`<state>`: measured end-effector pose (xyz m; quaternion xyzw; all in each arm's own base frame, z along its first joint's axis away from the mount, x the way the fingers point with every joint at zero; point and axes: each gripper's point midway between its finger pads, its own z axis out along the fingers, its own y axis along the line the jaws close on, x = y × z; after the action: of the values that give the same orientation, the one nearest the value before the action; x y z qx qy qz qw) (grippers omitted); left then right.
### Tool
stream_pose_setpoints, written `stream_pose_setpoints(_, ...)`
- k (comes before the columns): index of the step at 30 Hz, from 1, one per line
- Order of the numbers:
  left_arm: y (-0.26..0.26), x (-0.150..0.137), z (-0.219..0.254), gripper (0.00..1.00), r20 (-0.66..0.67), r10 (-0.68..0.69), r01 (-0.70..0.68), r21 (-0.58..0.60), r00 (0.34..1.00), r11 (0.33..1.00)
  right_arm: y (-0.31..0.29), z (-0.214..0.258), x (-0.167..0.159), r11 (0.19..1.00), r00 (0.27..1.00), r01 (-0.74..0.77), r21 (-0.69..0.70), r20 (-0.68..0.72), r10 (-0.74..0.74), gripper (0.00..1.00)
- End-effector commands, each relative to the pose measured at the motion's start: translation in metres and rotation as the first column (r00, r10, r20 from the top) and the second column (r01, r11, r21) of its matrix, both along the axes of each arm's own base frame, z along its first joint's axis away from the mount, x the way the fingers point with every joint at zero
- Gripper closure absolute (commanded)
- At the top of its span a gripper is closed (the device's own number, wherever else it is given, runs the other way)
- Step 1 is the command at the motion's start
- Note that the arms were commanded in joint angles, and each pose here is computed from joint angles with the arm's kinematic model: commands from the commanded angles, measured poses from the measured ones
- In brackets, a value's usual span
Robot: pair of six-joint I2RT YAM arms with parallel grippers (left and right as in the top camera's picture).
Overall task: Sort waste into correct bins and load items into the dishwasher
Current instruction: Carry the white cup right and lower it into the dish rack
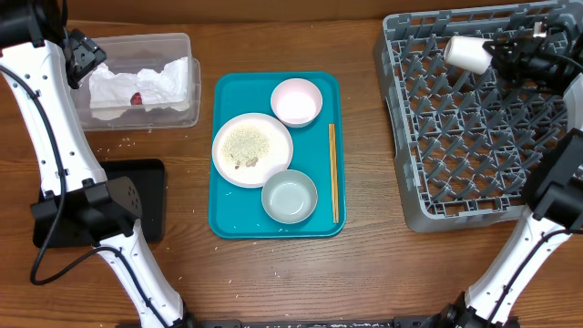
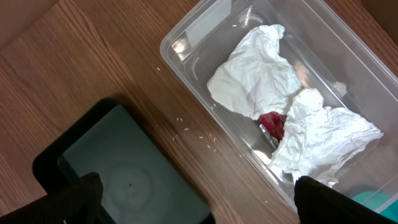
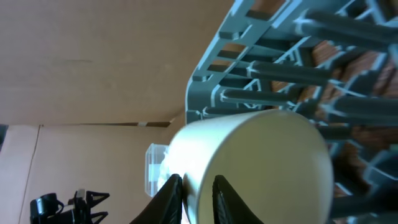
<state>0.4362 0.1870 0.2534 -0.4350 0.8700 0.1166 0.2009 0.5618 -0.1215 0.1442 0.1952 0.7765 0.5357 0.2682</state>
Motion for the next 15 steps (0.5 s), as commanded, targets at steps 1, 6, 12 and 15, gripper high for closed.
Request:
stream_pose_setpoints(1,-0.003,0.000,0.002,0.00,0.007,0.005,-0.005,0.001,1.000,1.000,-0.024,-0.010,-0.004,0.998,0.998,0.057,-0.015,-0.035,-0.058,0.81)
stream_pose_setpoints(6,-0.003,0.000,0.002,0.00,0.007,0.005,-0.005,0.001,1.000,1.000,-0.054,-0.004,-0.015,0.983,0.982,0.157,-0.092,-0.089,-0.165,0.84)
stream_pose_setpoints(12,-0.003,0.000,0.002,0.00,0.007,0.005,-0.005,0.001,1.000,1.000,-0.075,0.023,-0.030,0.942,0.957,0.241,-0.233,-0.106,-0.270,0.75)
stream_pose_setpoints(15,-0.003,0.000,0.002,0.00,0.007,0.005,-0.005,0.001,1.000,1.000,-0.079,0.045,-0.036,0.913,0.945,0.277,-0.301,-0.088,-0.316,0.73)
